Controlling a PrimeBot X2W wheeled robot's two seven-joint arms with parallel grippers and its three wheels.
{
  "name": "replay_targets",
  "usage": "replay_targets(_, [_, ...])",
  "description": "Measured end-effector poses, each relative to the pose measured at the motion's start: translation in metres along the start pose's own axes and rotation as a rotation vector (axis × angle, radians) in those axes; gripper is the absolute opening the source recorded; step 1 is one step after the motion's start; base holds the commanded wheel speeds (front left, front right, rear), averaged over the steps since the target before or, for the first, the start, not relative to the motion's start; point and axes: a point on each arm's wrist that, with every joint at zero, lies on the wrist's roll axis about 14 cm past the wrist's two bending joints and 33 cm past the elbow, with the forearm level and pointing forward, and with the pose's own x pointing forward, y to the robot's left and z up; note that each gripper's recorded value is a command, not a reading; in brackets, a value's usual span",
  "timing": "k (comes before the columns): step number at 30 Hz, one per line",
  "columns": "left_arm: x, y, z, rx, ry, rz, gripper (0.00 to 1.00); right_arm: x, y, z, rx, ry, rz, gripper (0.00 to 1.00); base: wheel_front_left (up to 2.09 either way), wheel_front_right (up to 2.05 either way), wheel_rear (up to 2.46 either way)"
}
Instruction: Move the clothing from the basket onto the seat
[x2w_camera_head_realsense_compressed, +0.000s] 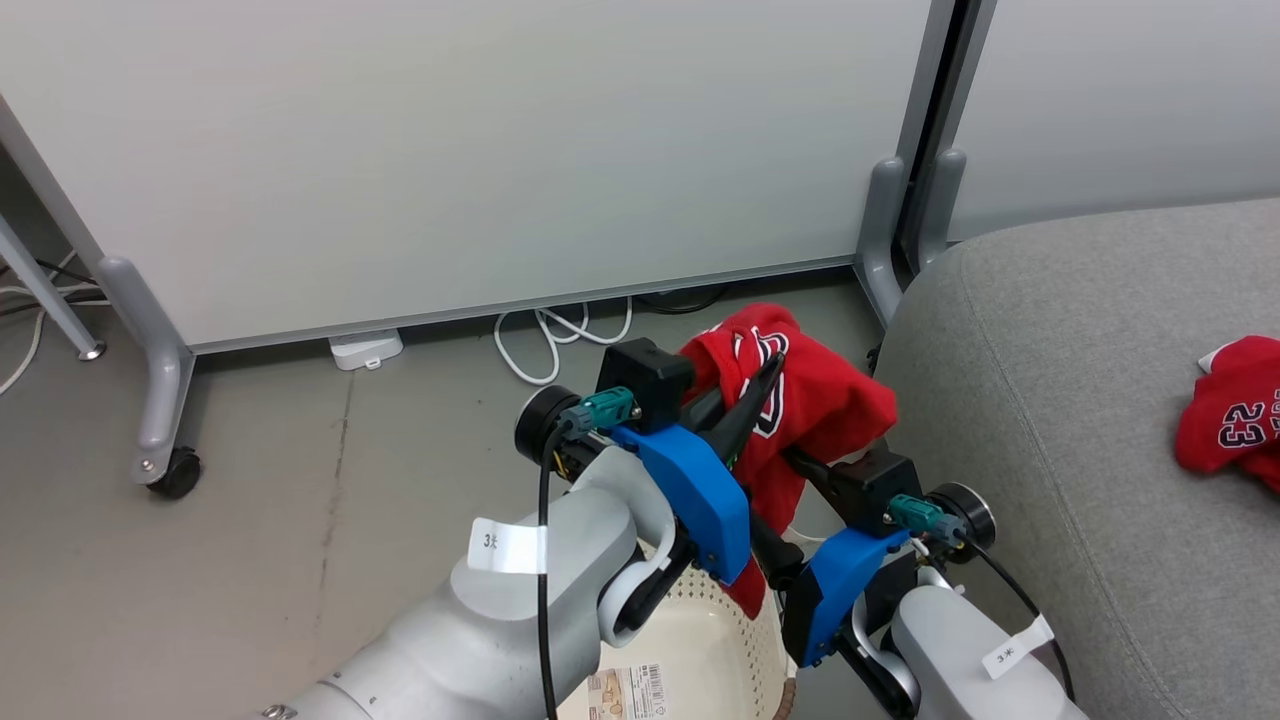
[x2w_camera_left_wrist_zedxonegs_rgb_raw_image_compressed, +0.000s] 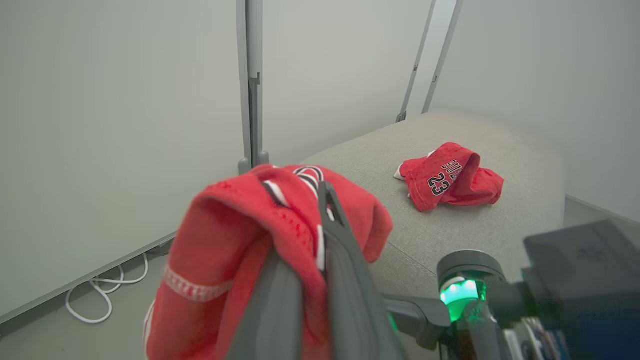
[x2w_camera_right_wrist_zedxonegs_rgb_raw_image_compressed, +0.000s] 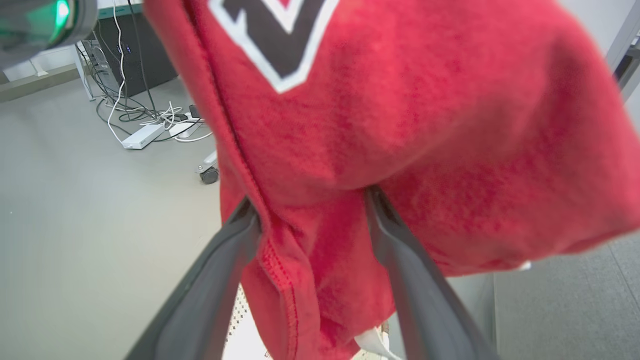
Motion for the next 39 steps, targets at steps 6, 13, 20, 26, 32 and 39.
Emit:
replay_targets(6, [0.0011,-0.0023,-0.0005,-0.003,0.002,-0.006,0.0,0.002,0.0022,-0.0027,0.01,0.011,0.011,1.0,0.0,0.0,0.0])
replay_targets(13, [0.0024,-0.0028,0.0006,0.002,0.002,-0.01,0.0,0.004,0.0049,-0.0025,0.036,0.01,0.02,0.0,0.0,0.0,0.0])
replay_targets(20, [0.0027,-0.0016,-0.0003,0.001,0.005,-0.006,0.0,0.0055,0.0031,-0.0016,0.046,0.008,0.016,0.0,0.0,0.0,0.0])
replay_targets(26, [0.0037,0.0007,-0.0005,0.0,0.006,0.001,0.0,0.0045,0.002,-0.0021,0.048,0.009,0.013,0.0,0.0,0.0,0.0])
replay_targets(32, [0.0046,0.0008,-0.0009,0.004,0.007,0.0,0.0,0.0044,0.0,0.0016,0.052,-0.004,0.006,0.0,0.0,0.0,0.0])
replay_targets(39, [0.0049,0.0013,-0.0006,0.013,0.006,0.0,0.81,0.0046,-0.0007,0.0049,0.049,-0.016,0.005,0.0,0.0,0.0,0.0])
